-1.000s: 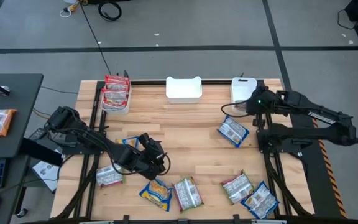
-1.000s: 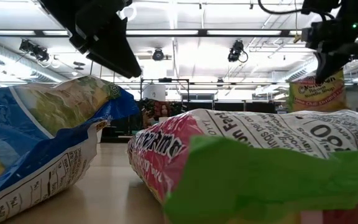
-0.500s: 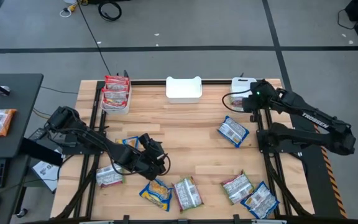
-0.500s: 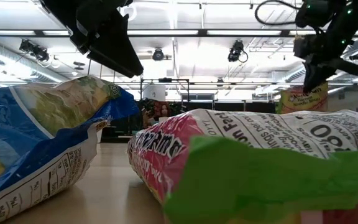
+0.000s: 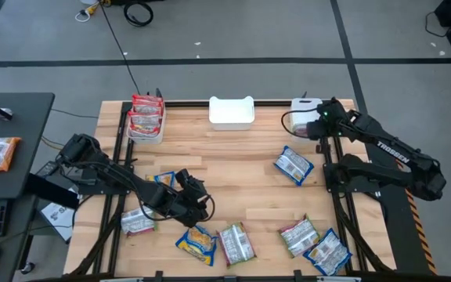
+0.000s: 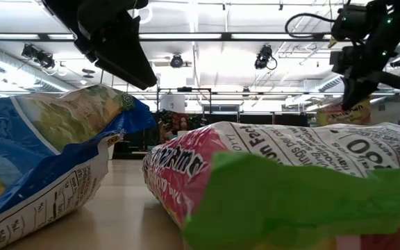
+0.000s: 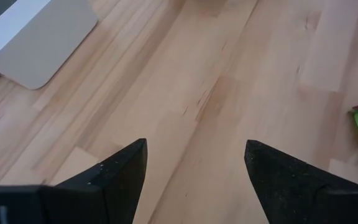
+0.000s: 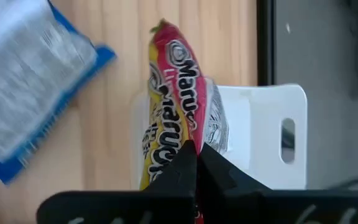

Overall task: Sort Maruchan noodles
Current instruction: Put the green noodle pack into the right white bin

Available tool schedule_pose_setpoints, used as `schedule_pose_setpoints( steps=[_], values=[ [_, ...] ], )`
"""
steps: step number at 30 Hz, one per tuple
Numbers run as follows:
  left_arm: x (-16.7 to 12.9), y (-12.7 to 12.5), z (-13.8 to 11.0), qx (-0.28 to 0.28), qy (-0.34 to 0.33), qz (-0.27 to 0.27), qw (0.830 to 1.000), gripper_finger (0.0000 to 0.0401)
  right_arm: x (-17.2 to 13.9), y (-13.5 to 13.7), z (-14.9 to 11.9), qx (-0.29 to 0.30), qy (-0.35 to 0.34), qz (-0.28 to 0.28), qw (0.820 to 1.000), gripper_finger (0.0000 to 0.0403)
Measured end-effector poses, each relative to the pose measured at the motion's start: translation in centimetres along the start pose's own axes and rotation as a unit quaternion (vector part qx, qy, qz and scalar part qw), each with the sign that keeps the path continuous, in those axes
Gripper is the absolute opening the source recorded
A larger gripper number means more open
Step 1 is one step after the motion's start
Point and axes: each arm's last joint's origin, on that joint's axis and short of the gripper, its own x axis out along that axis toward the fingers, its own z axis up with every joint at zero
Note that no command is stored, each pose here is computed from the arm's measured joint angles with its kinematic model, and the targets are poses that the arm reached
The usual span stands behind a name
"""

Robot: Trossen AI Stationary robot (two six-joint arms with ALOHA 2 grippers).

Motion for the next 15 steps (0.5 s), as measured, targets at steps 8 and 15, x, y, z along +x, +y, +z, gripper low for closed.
schedule_pose_setpoints(
  steps=[8, 15],
  values=[
    [0.0, 0.01, -0.02, 0.001, 0.001, 0.001, 1.0, 0.0274, -0.06, -0.07, 0.13, 0.033, -0.029, 0.014, 0.999, 0.0004],
    [0.0, 0.02, -0.02, 0.002, 0.001, 0.001, 1.0, 0.0274, 0.43, -0.44, 0.06, 0.119, -0.064, 0.069, 0.988, 0.0004]
  ],
)
